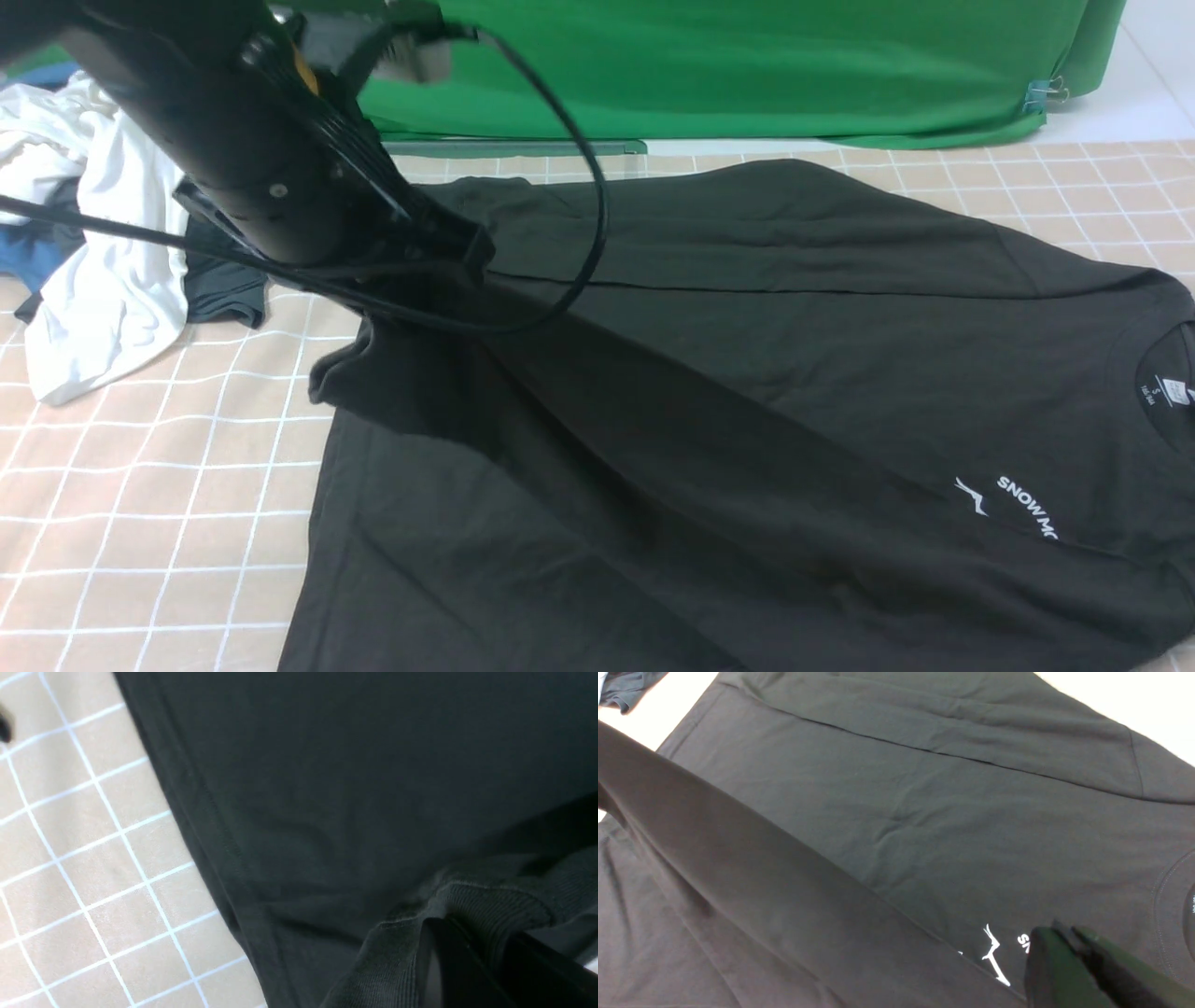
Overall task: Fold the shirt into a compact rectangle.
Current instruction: 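Fold the left side of the black T-shirt inward over its body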
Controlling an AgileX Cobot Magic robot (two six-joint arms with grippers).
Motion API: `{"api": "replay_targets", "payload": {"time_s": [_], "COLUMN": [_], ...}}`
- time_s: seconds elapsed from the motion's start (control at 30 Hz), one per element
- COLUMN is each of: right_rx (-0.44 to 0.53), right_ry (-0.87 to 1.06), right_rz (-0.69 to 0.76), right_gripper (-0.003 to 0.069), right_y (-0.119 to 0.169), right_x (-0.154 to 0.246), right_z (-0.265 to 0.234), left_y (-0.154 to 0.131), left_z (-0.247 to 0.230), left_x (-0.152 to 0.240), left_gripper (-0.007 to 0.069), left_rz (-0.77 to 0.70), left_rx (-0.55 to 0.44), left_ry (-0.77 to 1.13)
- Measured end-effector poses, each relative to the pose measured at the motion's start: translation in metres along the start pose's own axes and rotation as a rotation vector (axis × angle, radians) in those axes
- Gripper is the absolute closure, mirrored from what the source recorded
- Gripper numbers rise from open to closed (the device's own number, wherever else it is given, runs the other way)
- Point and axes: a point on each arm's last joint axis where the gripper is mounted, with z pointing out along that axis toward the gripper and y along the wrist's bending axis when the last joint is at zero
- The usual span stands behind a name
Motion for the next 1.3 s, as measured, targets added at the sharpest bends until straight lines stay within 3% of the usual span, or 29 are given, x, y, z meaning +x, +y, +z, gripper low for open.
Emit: {"api": "replay_targets", "payload": {"time_s": [0.3, 0.6, 1.07, 1.17, 1.3], "right_rx": [0.008, 0.011, 0.013, 0.013, 0.013], "right_ry": [-0.022, -0.029, -0.036, -0.036, -0.036], "right_rz": [0.000, 0.000, 0.000, 0.000, 0.000], "right_gripper": [0.0606, 0.0606, 0.0606, 0.0606, 0.0606], "right_y": [-0.001, -0.001, -0.001, -0.001, -0.001], "right_x": [-0.002, -0.003, -0.003, -0.003, -0.003], "right_z": [0.000, 0.000, 0.000, 0.000, 0.000], "left_y": [0.050, 0.056, 0.081, 0.085, 0.089], "left_z": [0.041, 0.030, 0.123, 0.134, 0.141], "left_x": [-0.024, -0.060, -0.074, -0.075, -0.075], "left_gripper": [0.0605, 0.0605, 0.0601, 0.0569, 0.0436], "left_rz": [-0.188, -0.241, -0.185, -0.167, -0.149], "left_rx": [0.009, 0.071, -0.070, -0.105, -0.138], "left_ry": [0.032, -0.146, -0.065, -0.066, -0.054]}}
